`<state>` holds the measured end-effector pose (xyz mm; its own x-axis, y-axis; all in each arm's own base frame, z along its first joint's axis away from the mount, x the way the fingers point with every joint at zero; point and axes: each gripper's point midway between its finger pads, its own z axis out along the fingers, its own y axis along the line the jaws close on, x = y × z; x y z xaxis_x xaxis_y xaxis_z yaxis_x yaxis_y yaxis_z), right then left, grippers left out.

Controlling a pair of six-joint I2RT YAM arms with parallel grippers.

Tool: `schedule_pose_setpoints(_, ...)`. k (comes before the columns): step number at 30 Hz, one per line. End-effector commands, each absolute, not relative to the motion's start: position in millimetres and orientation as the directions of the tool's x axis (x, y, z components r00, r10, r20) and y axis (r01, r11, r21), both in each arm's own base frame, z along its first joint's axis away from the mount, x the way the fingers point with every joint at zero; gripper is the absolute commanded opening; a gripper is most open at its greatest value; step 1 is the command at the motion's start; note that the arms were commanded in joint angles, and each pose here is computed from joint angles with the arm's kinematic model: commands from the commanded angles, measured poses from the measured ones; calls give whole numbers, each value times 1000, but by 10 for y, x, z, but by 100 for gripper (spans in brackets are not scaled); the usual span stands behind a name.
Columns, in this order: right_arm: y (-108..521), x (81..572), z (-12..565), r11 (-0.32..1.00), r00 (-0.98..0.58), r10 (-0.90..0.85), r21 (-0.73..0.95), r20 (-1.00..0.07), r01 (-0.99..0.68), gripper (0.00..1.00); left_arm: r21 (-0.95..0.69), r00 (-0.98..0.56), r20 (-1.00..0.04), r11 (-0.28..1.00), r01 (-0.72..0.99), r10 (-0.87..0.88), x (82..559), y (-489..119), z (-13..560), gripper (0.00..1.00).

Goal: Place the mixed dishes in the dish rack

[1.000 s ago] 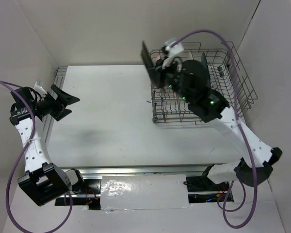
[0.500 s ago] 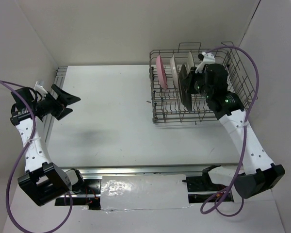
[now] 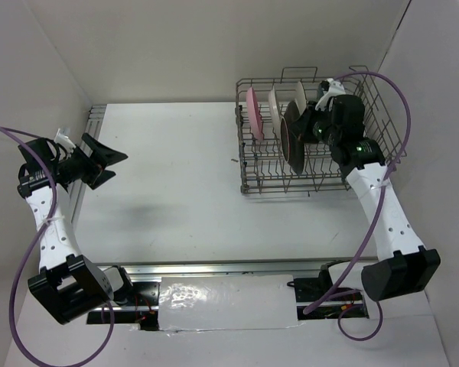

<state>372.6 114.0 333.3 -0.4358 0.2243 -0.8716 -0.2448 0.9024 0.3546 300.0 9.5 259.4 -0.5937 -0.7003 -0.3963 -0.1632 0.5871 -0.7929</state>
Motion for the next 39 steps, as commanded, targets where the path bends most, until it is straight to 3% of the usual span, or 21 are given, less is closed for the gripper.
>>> schedule_pose_setpoints(1,1143,3933,4178,876,-189,287,337,-939,-344,0,-794,-599,-420,596,-121,-682,3012,89,2600,99)
schedule_pose_setpoints(21,1052,4160,4409,893,-131,292,319,-947,-318,0,-791,-604,-414,597,-131,-681,3036,112,2535,99)
schedule_pose_setpoints(39,950,4312,3998,897,-209,290,341,-934,-282,0,-790,-606,-409,598,-139,-682,3019,109,2504,99)
